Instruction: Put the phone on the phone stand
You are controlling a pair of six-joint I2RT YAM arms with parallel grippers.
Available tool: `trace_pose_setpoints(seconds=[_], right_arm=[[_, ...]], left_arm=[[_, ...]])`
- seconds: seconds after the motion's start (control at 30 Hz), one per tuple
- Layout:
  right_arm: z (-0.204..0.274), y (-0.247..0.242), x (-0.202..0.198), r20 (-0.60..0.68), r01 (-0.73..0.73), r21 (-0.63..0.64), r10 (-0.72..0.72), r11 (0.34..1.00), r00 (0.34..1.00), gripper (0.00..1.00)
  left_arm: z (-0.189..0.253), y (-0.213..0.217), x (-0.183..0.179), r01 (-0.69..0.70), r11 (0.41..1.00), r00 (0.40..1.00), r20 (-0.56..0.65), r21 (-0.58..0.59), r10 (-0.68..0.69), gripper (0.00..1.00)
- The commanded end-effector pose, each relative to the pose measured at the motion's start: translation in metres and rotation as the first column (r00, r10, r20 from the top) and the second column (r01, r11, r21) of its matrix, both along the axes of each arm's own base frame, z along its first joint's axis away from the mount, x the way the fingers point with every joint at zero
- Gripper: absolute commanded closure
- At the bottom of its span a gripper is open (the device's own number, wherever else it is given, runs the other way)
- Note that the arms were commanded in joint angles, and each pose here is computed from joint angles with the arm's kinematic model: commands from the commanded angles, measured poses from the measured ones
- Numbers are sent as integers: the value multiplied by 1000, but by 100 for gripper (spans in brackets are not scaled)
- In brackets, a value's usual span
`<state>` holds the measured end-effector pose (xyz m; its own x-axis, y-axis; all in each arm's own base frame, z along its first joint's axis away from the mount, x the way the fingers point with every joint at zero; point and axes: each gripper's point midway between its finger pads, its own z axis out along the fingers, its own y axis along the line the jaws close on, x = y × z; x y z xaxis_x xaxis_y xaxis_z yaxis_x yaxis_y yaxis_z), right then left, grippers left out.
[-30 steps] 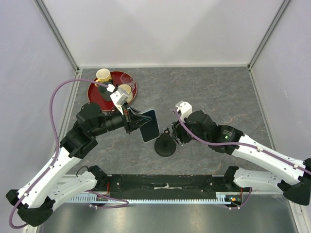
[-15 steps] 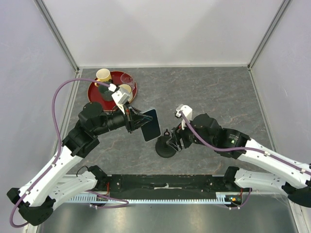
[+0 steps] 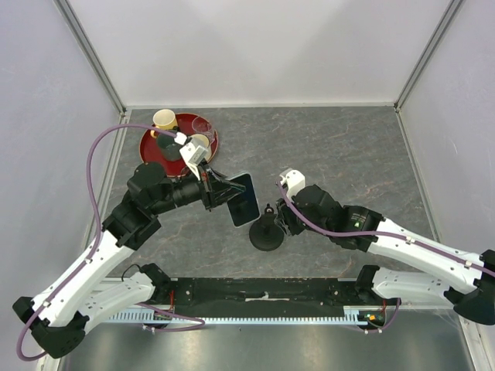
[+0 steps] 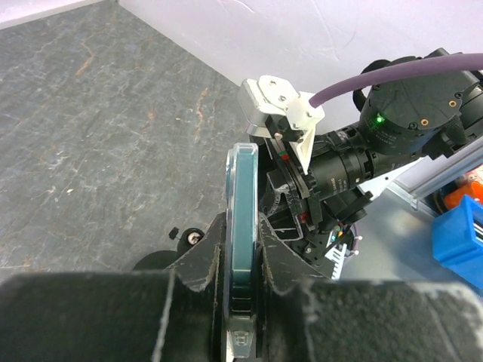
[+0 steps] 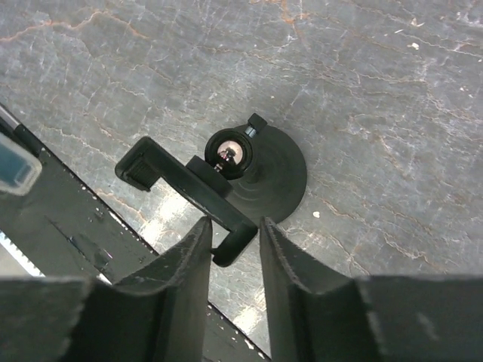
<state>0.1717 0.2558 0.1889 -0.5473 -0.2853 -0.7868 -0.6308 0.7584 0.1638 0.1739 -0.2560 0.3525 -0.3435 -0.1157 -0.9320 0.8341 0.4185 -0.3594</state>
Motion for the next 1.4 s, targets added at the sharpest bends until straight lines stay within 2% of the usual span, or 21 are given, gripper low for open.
trace_pose_setpoints(seconds=[0.0,0.07,0.13,0.2,0.23,0.27,0.37,0.47,0.53,0.7,0.83,0.87,0.97,1.1,1.17,1.2,1.23,1.3,1.37], right_arm=[[7,-13,8,46,59,-12,-58,998,997,64],[8,-10,4,47,23,-12,-22,1000,999,65],[13,-7,-1,46,-14,8,14,1000,999,65],[21,-10,-1,57,-7,17,6,1000,998,55],[29,-13,-1,65,2,37,-5,999,998,47],[34,-15,-3,71,4,52,-7,999,997,33],[58,-25,-5,104,34,130,-48,991,993,21],[72,-44,-4,131,105,191,-131,976,983,18],[74,-54,-8,135,116,215,-147,970,980,18],[55,-53,-19,82,99,220,-119,971,989,28],[51,-49,-18,81,97,251,-121,963,989,34],[50,-47,-19,84,85,257,-110,963,990,34],[44,-31,-24,101,-6,276,-23,961,995,29],[28,-26,-20,102,-4,252,-23,968,995,27],[24,-26,-16,92,24,245,-48,969,995,33],[18,-22,-13,84,27,229,-48,973,995,39],[16,-18,-15,76,9,226,-27,974,997,52],[10,-7,-14,61,-13,218,0,976,998,60],[9,-1,-16,64,-24,226,10,974,998,61]], left_arm=[[29,-18,-8,109,987,993,46,-115,-105,98],[24,-26,-10,165,981,986,43,-103,-161,98],[30,-31,-9,197,973,978,98,-122,-185,98],[25,-35,-13,241,964,966,128,-114,-226,98],[32,-36,-14,261,956,954,185,-133,-235,98],[31,-37,-21,306,943,937,216,-128,-275,98],[33,-41,-35,412,900,873,344,-143,-346,98],[25,-44,-46,498,860,812,408,-108,-418,98],[22,-47,-49,536,840,783,421,-83,-458,98],[36,-40,-58,547,834,734,516,-65,-442,98],[31,-46,-70,667,745,667,454,-12,-591,98],[29,-46,-75,709,705,644,412,-7,-644,98],[31,-47,-79,750,661,620,365,-17,-695,98],[28,-48,-80,761,649,610,361,-18,-705,98],[26,-49,-80,773,635,600,345,-15,-722,98],[24,-49,-79,775,631,598,339,-14,-726,98],[24,-49,-79,776,630,597,336,-14,-728,98],[25,-48,-80,772,635,603,338,-17,-723,98],[23,-48,-78,759,651,620,332,-21,-711,98]])
